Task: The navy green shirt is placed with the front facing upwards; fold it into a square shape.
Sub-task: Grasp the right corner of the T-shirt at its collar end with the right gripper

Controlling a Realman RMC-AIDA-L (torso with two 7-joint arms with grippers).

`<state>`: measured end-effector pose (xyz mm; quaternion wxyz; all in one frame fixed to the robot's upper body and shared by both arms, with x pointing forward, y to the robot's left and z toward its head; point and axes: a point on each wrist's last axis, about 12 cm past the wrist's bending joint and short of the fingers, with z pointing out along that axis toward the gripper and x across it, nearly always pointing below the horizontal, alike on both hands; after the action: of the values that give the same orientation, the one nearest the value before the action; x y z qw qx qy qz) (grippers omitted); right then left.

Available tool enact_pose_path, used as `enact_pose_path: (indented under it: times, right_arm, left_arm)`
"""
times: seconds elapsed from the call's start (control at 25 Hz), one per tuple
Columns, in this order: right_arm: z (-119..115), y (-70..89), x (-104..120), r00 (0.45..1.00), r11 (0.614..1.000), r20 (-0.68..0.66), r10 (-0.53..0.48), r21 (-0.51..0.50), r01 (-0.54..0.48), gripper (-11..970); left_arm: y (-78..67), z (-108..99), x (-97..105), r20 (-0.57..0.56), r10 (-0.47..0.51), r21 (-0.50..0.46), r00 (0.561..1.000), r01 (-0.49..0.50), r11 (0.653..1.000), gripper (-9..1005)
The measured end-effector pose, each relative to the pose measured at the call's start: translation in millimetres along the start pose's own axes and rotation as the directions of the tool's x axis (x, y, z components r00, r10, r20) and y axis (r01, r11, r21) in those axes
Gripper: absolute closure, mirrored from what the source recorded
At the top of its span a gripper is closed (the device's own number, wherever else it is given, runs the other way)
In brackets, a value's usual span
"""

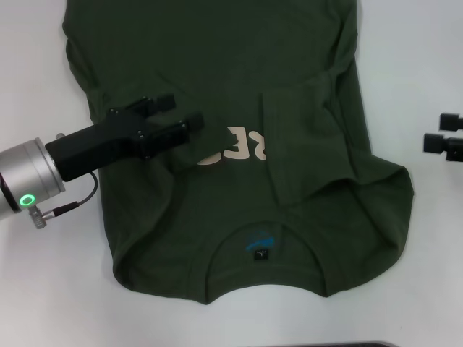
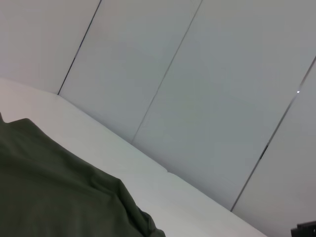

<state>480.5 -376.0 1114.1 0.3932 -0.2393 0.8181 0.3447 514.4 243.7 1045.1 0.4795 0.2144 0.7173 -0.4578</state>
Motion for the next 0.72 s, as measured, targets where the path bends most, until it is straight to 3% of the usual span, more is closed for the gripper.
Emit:
enact_pose_path:
  times: [0.32,0.72]
  right_arm:
    - [24,1.0,-8,0.991,0.994,-0.109,0.079,-0.061,-0.086,217]
    - [31,2.5,-9,0.98,0.985,-0.14,0.141,-0.079,-0.153,257]
  left_arm:
    - [1.6,-1,-1,-0.002,0.006,-0.007,1.0,-0.006,1.0,154]
    - [2.0,-1,-1,-0.002,0.004,-0.011,1.0,-0.004,1.0,154]
